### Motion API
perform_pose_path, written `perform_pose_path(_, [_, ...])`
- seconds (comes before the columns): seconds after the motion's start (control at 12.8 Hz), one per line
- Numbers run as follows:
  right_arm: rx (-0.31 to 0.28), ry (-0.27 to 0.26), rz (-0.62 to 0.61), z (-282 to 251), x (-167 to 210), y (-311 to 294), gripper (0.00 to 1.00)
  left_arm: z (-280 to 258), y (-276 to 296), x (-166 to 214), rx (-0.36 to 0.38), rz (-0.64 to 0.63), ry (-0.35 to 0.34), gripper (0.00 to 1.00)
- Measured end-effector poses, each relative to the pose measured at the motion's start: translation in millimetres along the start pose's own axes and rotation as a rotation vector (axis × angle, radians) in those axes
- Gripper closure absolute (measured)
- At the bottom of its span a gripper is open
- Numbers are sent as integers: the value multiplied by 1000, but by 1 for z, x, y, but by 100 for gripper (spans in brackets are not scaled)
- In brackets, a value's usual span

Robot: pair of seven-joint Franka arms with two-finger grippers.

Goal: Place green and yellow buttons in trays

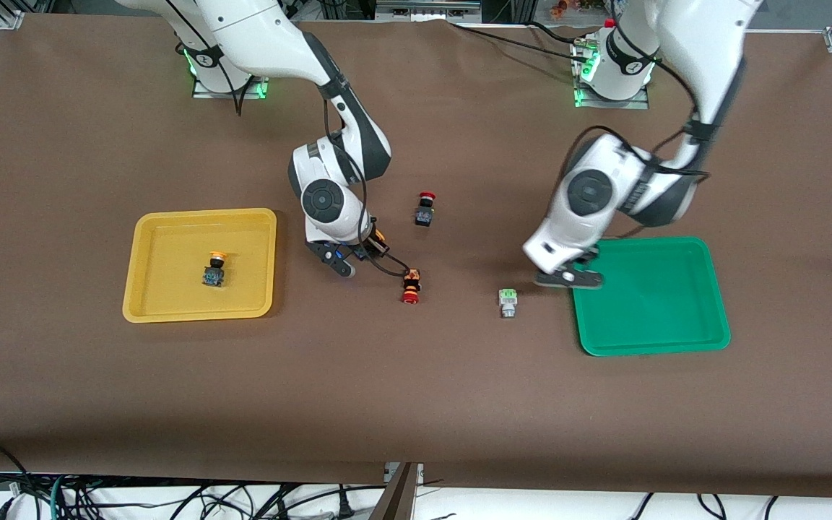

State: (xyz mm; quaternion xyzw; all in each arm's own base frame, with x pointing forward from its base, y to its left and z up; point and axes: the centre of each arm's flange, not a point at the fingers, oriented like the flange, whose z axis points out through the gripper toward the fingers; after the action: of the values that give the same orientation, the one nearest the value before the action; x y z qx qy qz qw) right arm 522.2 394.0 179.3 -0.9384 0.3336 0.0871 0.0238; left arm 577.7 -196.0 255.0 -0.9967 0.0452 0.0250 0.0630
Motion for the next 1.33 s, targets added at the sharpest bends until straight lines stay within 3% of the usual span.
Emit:
perform_pose_path(0.08, [-16,-3,-12,-8,11,4,63,5,-33,7,-14,17,-16,59])
perform_pose_path(0.31, [-98,-36,-124,-67,75,37,64,21,-131,16,-94,64,-49,59])
perform_pose_path(0.55, [-141,-54,-309,-117,157,96,66,40,-202,12,-106,36,-69,59])
perform_pose_path(0.78, [-163,-65,-381,-105,195,143,66,66,-221,7,-104,10,-66,59])
perform_pose_path(1.01, [-168,-16,-408,-67,199,163,64,91,-238,4,-102,-1,-64,59])
perform_pose_path(1.09, [-171,-13,-408,-62,199,165,62,94,-240,4,-103,-3,-66,52])
perform_pose_path(1.33, [-152,-18,-412,-80,196,153,33,82,-232,12,-123,-7,-54,21])
